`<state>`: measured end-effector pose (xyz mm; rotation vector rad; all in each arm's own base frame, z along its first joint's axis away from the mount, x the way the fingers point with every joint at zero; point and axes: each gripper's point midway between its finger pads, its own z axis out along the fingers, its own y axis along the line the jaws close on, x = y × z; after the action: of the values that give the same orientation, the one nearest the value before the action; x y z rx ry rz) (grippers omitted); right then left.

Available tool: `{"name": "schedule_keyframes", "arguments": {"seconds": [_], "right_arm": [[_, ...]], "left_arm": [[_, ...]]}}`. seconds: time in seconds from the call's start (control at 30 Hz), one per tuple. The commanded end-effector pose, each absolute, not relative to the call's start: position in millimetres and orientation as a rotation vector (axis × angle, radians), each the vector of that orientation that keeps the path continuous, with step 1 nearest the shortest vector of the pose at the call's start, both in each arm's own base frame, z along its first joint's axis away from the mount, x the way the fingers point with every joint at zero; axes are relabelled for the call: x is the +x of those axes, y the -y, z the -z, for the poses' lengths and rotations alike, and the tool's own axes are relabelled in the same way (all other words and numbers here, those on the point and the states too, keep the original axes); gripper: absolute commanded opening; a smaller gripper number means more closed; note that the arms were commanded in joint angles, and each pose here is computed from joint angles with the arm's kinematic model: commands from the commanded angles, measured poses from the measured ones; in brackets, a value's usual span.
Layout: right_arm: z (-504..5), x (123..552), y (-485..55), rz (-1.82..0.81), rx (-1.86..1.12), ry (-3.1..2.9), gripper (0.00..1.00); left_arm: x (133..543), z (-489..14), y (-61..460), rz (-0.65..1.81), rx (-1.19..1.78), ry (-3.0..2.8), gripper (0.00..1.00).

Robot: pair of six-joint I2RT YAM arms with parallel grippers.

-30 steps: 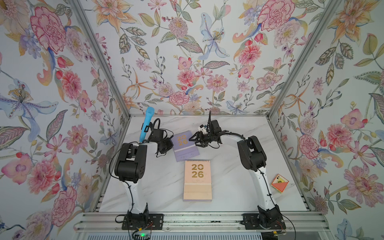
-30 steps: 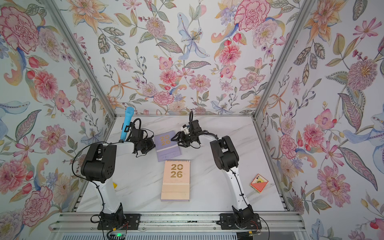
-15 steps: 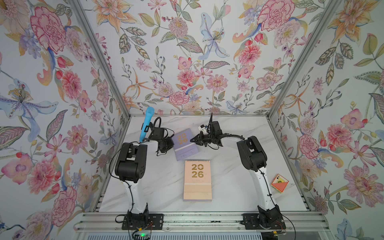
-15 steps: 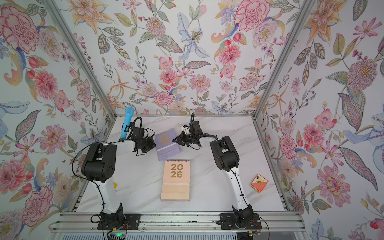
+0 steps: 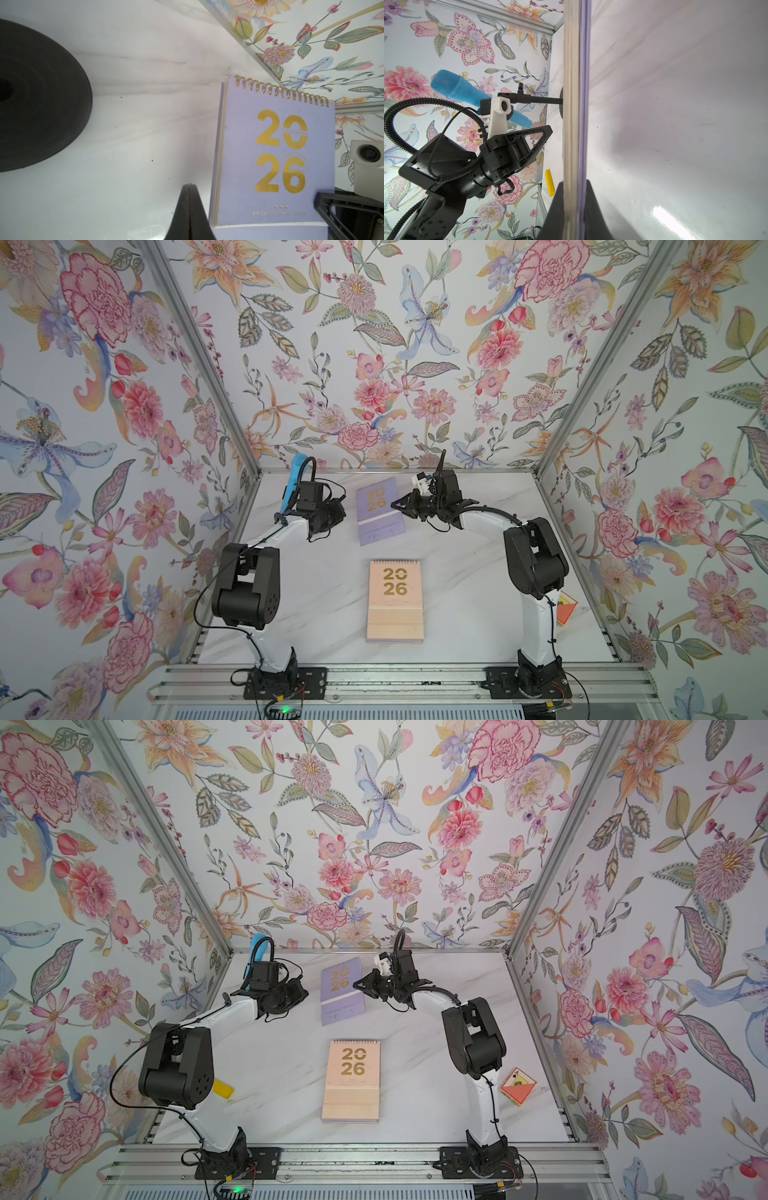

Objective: Stack the calendars
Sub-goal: Pick up the calendar at the center of the board, then place the calendar at the calendar.

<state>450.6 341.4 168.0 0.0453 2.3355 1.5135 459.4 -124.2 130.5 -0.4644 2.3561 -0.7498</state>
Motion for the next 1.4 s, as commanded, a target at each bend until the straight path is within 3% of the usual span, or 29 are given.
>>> {"name": "schedule_keyframes", "arguments": {"seconds": [0.0, 0.37, 0.87, 1.37], "right_arm": [[-215.1, 444.0, -328.2, -1.488, 0.036, -2.215, 0.03], [-234.4, 357.7, -294.4, -1.413, 0.09, -2.202, 0.03], [-200.4, 235.8, -280.5, -1.405, 0.136, -2.237, 0.02], [-173.5, 192.2, -297.9, -1.55, 0.137, -2.224, 0.02]], "left_arm": [[446.8, -149.0, 126.8, 0.731, -0.433, -2.326, 0.0], [396.5, -172.4, 145.4, 0.806, -0.39, -2.249, 0.0], [327.2, -128.5, 181.3, 0.875, -0.322, -2.324, 0.0], [280.4, -93.1, 196.2, 0.862, -0.297, -2.404, 0.0]]}}
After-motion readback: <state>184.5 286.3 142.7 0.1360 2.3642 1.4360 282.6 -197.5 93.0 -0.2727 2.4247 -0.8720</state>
